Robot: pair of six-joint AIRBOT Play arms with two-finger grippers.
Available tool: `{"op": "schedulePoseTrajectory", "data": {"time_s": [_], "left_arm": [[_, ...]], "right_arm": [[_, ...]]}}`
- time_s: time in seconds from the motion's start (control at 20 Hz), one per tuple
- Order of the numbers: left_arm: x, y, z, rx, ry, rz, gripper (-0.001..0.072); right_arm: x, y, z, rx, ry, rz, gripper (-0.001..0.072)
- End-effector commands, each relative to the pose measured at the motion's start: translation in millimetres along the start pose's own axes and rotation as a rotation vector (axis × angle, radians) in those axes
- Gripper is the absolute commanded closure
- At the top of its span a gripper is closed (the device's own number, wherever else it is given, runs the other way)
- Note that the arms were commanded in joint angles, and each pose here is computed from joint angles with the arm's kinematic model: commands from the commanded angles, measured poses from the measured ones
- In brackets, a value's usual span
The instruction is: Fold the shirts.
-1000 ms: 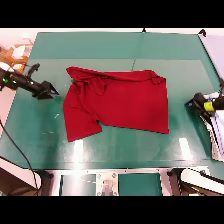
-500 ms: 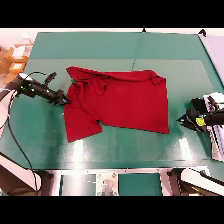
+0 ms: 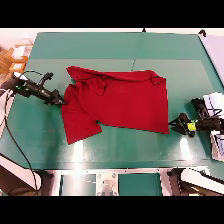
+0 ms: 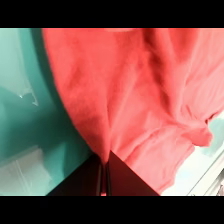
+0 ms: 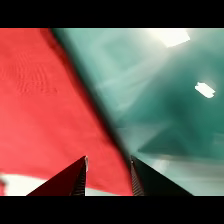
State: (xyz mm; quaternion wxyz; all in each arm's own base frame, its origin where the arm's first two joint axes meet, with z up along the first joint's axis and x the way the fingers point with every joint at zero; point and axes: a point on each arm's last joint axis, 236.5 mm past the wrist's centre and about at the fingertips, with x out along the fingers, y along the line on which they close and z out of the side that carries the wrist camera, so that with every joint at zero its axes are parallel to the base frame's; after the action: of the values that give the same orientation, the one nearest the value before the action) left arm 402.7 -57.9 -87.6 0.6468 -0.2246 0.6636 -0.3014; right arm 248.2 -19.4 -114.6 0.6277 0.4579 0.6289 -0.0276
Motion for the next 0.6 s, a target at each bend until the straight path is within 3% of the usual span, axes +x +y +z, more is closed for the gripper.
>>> {"op": "schedulePoseTrajectory", "data": {"time_s": [0.0, 0.3, 0.4, 0.45, 0.55], "left_arm": [[-2, 0, -5, -0.009, 0.017, -0.005, 0.0685], [-2, -1, -5, -0.019, 0.021, -0.009, 0.0684], [-3, -3, -5, -0.017, 0.018, -0.013, 0.0685], [-6, -9, -5, -0.011, 0.013, -0.022, 0.0685], [-26, -32, -1, 0.036, -0.030, -0.025, 0.0685]], "right_arm": [[24, 5, -12, 0.004, 0.047, 0.076, 0.0360], [27, 12, -26, -0.038, 0.105, 0.093, 0.0380], [27, 14, -24, -0.059, 0.100, 0.100, 0.0620], [25, 20, -22, -0.062, 0.097, 0.119, 0.0692], [5, 56, -9, -0.122, 0.069, 0.227, 0.0696]]}}
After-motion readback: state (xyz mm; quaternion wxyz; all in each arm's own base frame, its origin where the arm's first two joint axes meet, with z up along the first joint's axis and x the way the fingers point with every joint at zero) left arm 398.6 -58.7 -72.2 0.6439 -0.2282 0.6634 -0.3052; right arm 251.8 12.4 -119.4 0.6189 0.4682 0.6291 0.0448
